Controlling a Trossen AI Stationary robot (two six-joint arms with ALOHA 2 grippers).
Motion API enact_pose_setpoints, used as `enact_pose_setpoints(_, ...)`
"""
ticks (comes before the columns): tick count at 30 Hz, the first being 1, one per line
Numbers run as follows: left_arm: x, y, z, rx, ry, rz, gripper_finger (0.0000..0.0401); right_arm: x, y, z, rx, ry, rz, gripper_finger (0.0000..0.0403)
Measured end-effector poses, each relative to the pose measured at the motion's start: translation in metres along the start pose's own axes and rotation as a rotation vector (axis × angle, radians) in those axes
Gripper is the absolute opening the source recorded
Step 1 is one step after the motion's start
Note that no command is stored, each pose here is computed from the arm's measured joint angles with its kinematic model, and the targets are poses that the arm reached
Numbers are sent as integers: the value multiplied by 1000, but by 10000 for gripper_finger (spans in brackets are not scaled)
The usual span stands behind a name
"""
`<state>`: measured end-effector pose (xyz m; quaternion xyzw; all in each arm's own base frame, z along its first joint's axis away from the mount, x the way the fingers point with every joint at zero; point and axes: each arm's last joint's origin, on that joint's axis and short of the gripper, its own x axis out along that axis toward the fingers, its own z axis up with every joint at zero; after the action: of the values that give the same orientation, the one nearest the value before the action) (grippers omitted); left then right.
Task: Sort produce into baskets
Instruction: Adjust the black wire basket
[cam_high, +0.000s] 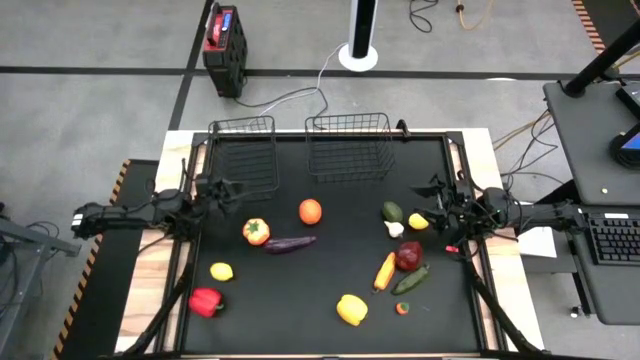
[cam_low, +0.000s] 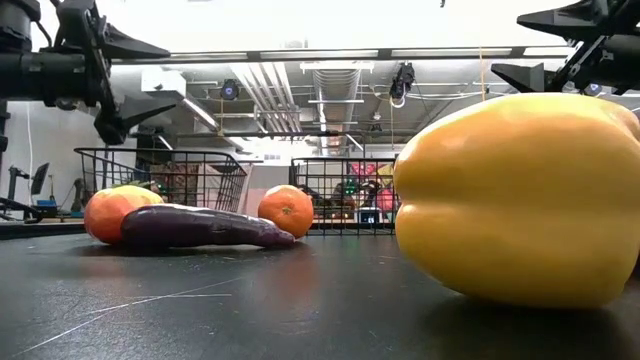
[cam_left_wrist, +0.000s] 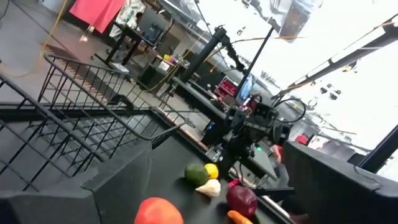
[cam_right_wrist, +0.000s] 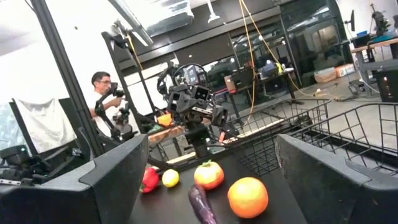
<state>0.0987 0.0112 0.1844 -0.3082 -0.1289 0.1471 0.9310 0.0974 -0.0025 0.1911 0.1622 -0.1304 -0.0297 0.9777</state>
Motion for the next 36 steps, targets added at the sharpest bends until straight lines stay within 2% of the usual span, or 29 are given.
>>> enact_pose_setpoints(7, 0, -4, 1, -46, 43, -101, 343, 0, 0, 0, 9, 4, -1, 343)
enact_pose_setpoints(10, 1, -14, 11, -46, 56, -128, 343, 0, 0, 0, 26, 4, -1, 343)
enact_pose_setpoints(16, 10, -43, 39, 56, 150, -119, 343, 0, 0, 0, 40, 5, -1, 343)
enact_pose_setpoints(23, 31, -73, 64, 244, 272, -65, 343, 0, 0, -1, 61, 6, 0, 343)
enact_pose_setpoints(27, 43, -92, 84, 259, 351, -19, 343, 0, 0, -1, 65, 6, -1, 343)
enact_pose_setpoints(30, 49, -103, 94, 270, 467, 55, 343, 0, 0, -1, 71, 7, -1, 343)
enact_pose_setpoints(33, 57, -113, 98, 207, 567, 117, 343, 0, 0, -1, 86, 7, -1, 343)
enact_pose_setpoints(36, 65, -114, 94, 251, 713, 218, 343, 0, 0, -1, 86, 7, -1, 343)
